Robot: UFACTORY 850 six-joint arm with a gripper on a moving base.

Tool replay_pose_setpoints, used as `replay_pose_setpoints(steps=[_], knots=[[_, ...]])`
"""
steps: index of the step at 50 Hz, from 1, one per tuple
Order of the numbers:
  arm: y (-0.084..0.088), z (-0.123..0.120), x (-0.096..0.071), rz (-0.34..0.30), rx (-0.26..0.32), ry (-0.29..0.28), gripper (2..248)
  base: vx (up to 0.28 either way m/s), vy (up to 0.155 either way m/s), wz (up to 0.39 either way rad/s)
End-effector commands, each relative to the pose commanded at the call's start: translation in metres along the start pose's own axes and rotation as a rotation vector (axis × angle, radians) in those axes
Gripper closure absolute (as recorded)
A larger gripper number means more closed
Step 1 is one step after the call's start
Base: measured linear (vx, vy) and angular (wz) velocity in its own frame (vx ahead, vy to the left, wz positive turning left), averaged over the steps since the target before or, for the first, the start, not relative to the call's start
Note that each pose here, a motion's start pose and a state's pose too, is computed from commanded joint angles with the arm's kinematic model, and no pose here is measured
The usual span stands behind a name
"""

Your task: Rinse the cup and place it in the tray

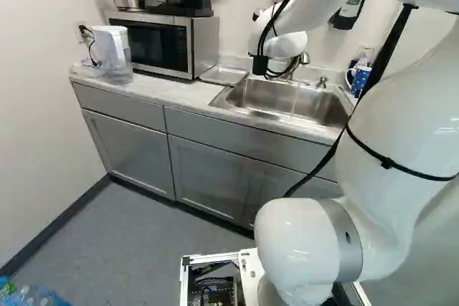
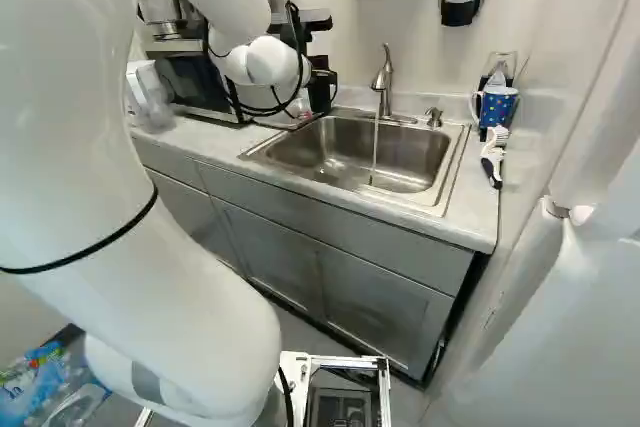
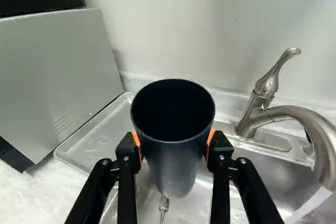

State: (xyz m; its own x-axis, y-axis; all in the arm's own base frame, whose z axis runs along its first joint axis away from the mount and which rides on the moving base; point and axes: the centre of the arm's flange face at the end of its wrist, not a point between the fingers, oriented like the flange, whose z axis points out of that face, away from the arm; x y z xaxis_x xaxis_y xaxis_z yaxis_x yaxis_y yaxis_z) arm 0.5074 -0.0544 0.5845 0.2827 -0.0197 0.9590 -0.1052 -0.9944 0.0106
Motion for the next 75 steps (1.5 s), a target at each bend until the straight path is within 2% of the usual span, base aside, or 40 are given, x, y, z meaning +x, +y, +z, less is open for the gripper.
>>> replay_pose_setpoints(steps=[12,31,56,75], knots=[[-0.008,0.016,0.005,-0.005,0.015,0.0,124,0.0,0.0,0.0],[-0.034,0.041,0.012,-0.017,0.059,0.006,124,0.0,0.0,0.0],[-0.072,0.069,0.024,-0.031,0.119,0.072,124,0.0,0.0,0.0],[-0.102,0.096,0.018,-0.03,0.156,0.11,124,0.0,0.0,0.0]])
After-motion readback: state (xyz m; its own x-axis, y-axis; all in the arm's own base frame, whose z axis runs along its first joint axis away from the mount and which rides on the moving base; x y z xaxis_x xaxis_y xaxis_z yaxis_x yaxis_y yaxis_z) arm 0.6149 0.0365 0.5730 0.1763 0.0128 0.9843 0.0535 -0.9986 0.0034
